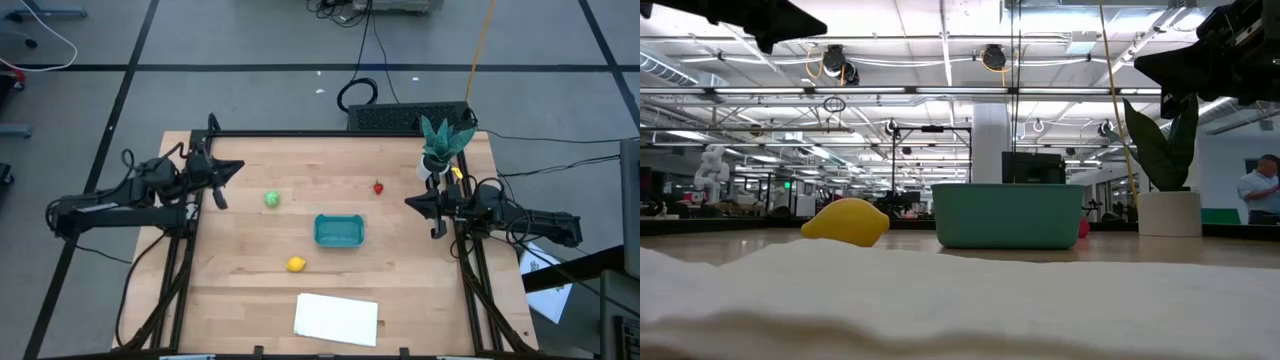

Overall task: Pick and placing Produce into tupperware
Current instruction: Put the green cabbage into the blue bin

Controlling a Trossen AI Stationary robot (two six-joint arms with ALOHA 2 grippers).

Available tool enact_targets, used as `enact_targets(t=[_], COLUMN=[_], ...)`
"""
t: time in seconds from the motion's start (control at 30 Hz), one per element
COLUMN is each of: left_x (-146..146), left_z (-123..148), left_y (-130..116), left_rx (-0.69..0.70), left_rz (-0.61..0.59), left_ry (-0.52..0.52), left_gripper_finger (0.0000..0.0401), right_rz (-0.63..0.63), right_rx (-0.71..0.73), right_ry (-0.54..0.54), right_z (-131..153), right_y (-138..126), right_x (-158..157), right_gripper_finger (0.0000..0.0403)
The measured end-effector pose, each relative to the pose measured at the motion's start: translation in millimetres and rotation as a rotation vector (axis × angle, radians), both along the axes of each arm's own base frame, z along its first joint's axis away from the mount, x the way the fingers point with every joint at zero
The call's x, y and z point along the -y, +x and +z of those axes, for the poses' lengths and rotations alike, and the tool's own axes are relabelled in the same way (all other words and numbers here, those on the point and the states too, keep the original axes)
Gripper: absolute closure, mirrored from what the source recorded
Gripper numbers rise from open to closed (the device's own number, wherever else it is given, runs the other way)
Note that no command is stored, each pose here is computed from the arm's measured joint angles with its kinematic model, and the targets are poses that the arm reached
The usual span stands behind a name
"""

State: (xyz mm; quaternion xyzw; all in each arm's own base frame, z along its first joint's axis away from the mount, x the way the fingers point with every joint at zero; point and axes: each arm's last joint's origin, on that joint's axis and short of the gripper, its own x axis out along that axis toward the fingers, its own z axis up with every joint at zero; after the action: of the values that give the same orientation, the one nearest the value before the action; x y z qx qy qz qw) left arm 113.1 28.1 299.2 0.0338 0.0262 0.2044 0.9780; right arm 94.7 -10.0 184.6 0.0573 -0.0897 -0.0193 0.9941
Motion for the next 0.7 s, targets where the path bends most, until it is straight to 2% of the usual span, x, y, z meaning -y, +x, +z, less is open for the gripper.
enact_targets(t=[0.1, 0.33, 0.57, 0.7], left_x=[-3.4, -17.0, -34.6, -49.3], left_z=[11.7, 31.6, 41.1, 42.2], left_y=[4.1, 15.8, 32.2, 41.2], left_rx=[-0.019, -0.158, -0.295, -0.368], left_rz=[-0.008, 0.054, -0.036, -0.069], left_ry=[0.003, -0.024, -0.053, -0.114], left_gripper_finger=[0.0384, 0.0384, 0.0384, 0.0385], right_rz=[0.0, 0.0, 0.0, 0.0], right_rx=[0.014, 0.029, 0.028, 0.028], right_ry=[-0.002, -0.004, -0.004, -0.004], right_z=[1.3, 2.8, 2.7, 2.7], right_y=[-0.2, -0.5, -0.5, -0.5], right_x=[0.0, -0.1, -0.1, -0.1], right_gripper_finger=[0.0403, 0.0403, 0.0403, 0.0403])
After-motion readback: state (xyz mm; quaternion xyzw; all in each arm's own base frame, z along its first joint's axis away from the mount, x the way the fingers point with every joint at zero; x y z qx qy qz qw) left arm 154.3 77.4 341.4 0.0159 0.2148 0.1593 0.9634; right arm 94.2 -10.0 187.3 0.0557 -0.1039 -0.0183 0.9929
